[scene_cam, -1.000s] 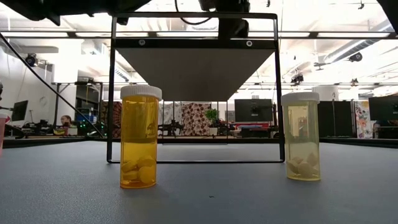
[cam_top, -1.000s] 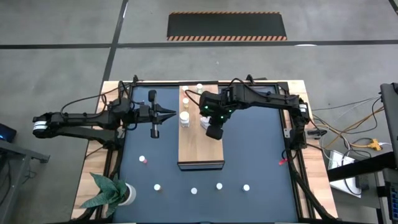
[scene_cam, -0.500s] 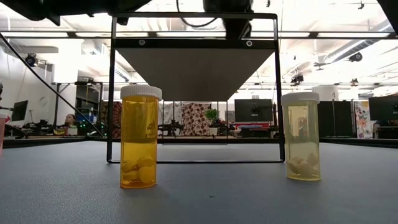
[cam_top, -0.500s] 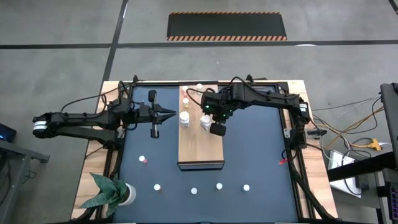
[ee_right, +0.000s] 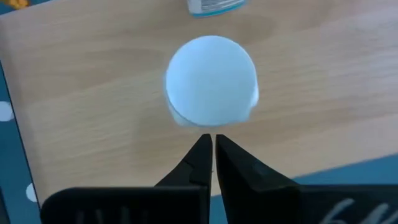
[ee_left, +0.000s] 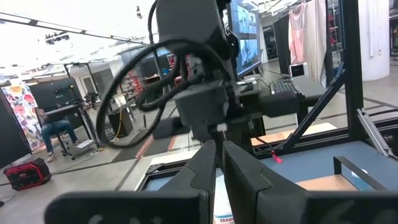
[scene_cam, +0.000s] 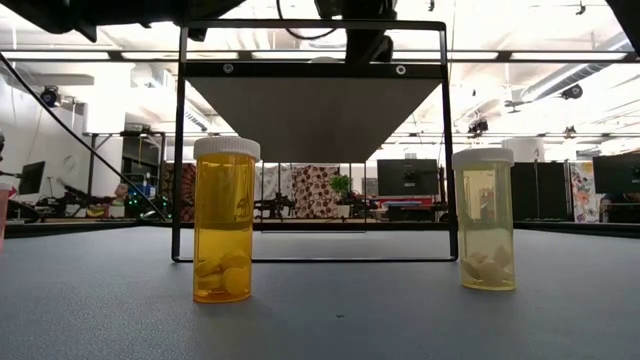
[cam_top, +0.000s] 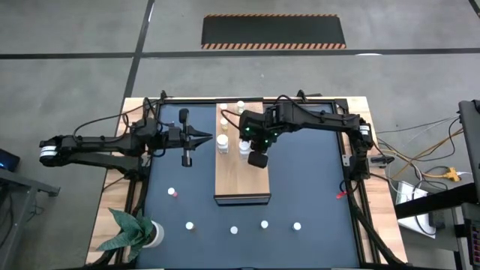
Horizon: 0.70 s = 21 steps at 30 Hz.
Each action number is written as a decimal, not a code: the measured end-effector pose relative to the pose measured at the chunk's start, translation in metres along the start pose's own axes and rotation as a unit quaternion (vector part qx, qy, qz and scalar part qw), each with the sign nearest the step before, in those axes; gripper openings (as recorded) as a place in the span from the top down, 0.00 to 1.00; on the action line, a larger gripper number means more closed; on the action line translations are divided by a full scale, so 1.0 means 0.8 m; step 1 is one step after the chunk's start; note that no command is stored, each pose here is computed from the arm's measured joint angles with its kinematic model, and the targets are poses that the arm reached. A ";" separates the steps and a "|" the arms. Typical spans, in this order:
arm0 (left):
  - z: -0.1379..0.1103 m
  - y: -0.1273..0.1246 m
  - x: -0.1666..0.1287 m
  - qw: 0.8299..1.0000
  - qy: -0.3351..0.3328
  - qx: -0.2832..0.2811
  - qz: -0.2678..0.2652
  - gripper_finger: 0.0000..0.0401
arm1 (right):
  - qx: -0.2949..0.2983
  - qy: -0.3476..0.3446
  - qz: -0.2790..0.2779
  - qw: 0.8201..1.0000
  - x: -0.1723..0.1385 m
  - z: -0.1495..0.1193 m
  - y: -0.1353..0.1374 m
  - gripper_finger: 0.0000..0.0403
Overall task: Pick and place medicine bottles onto shelf by color
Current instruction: Put the white medicine bottle on the shelf aligned with the white pill bottle
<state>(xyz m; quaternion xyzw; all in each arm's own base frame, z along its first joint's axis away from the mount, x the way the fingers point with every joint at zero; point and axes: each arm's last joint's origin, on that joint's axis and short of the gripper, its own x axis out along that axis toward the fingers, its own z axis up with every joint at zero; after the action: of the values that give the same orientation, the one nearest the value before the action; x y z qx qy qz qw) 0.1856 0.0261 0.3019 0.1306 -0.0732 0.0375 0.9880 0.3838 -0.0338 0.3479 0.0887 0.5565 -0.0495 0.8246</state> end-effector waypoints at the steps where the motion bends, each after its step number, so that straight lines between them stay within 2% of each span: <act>1: 0.000 0.000 0.000 1.000 0.000 0.000 0.000 0.97 | 0.000 -0.002 -0.010 1.000 -0.004 0.000 0.000 0.97; 4: -0.001 0.000 0.000 1.000 0.001 0.000 0.000 0.97 | -0.003 -0.016 -0.027 1.000 -0.023 -0.001 0.000 0.97; 9: -0.001 0.000 0.000 1.000 0.001 0.002 0.000 0.97 | -0.023 -0.085 -0.022 0.996 -0.048 0.006 0.002 0.97; 14: -0.001 0.000 0.000 1.000 0.001 0.003 0.000 0.97 | -0.045 -0.111 -0.019 0.993 -0.043 0.013 0.003 0.97; 21: -0.002 -0.001 0.000 1.000 0.002 0.003 0.000 0.97 | -0.048 -0.101 -0.017 0.994 -0.024 0.011 0.003 0.98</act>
<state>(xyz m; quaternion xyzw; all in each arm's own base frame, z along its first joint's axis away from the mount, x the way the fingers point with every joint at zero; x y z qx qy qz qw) 0.1856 0.0261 0.3002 0.1338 -0.0714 0.0375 0.9877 0.3848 -0.0338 0.3686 0.0342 0.4737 -0.0454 0.8789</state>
